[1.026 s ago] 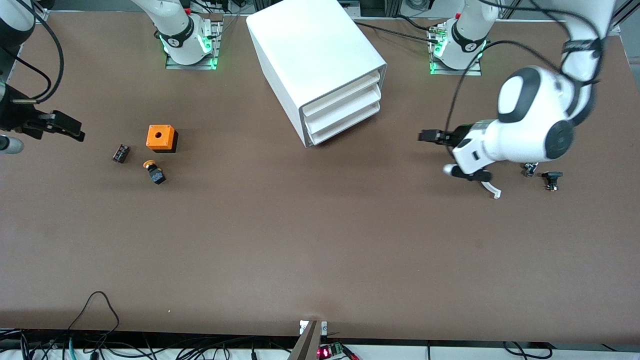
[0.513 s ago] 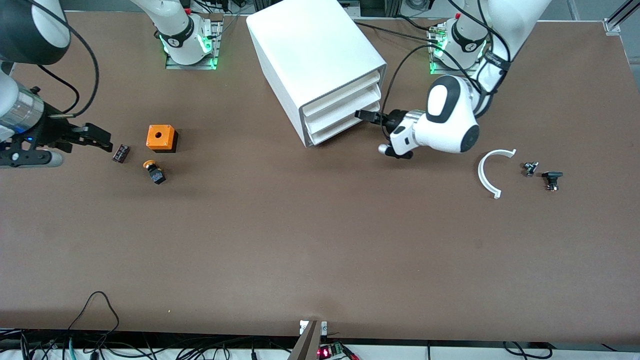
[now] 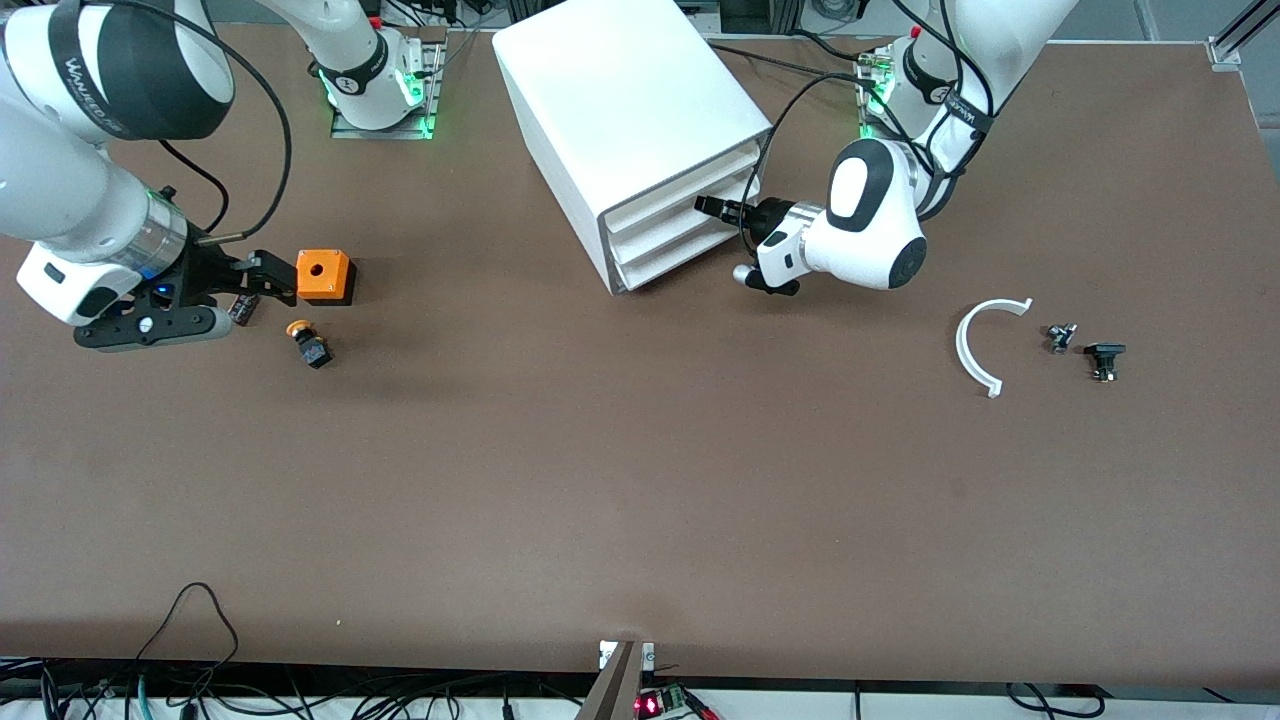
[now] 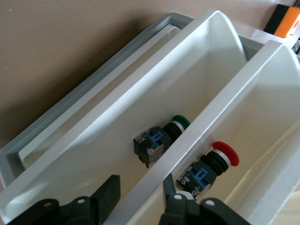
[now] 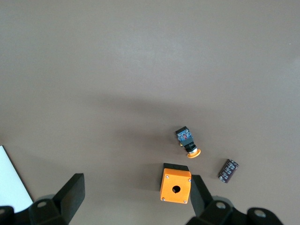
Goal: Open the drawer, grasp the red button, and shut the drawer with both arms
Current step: 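Pull the white drawer open with the left gripper, then retract the left gripper while the right gripper reaches into the drawer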
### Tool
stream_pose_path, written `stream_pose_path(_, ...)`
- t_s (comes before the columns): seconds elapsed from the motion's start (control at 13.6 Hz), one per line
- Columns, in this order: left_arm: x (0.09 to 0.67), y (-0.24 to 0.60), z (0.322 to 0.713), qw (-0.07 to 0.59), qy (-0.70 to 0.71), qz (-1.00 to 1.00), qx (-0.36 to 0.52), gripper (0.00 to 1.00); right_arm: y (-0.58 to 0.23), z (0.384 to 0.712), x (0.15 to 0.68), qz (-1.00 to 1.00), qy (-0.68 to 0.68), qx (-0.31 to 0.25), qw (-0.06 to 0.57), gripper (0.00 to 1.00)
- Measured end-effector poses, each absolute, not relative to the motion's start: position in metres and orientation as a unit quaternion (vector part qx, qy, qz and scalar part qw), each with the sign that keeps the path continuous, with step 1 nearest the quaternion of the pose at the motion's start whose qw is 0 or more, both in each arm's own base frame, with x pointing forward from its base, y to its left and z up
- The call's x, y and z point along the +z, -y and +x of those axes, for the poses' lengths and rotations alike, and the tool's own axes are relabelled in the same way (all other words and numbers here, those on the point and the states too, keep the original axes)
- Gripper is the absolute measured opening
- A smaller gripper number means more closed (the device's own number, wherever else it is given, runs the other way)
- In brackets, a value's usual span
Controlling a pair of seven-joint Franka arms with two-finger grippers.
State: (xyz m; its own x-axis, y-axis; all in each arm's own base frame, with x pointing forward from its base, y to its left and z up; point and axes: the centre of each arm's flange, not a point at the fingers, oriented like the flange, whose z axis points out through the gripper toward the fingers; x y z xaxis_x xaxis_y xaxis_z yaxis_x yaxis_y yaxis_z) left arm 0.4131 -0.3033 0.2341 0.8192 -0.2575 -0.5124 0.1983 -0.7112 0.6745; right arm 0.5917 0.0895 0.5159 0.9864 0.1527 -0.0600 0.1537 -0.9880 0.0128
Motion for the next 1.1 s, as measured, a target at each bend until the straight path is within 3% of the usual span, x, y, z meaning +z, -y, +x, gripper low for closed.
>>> stream_pose_path(0.29,0.237,0.275,0.445,0.384,-0.002,0.893,-0.235,0.41,-0.113,0.591,0.507,0.995,-0.096,-0.036,0.011,1.00)
stream_pose_path(0.59,0.256,0.208,0.503,0.398,-0.026,0.905,-0.150,0.23,-0.121,0.592,0.505,0.994,-0.102,-0.031,0.011,1.00)
stream_pose_path(0.81,0.261,0.180,0.522,0.389,-0.034,0.912,-0.123,0.23,-0.124,0.594,0.501,0.994,-0.105,-0.029,0.011,1.00)
stream_pose_path(0.95,0.263,0.176,0.527,0.381,-0.046,0.917,-0.105,0.38,-0.133,0.593,0.499,0.993,-0.112,-0.029,0.011,1.00)
stream_pose_path(1.1,0.273,0.166,0.539,0.365,-0.052,0.927,-0.072,0.59,-0.149,0.591,0.497,0.992,-0.126,-0.026,0.011,1.00)
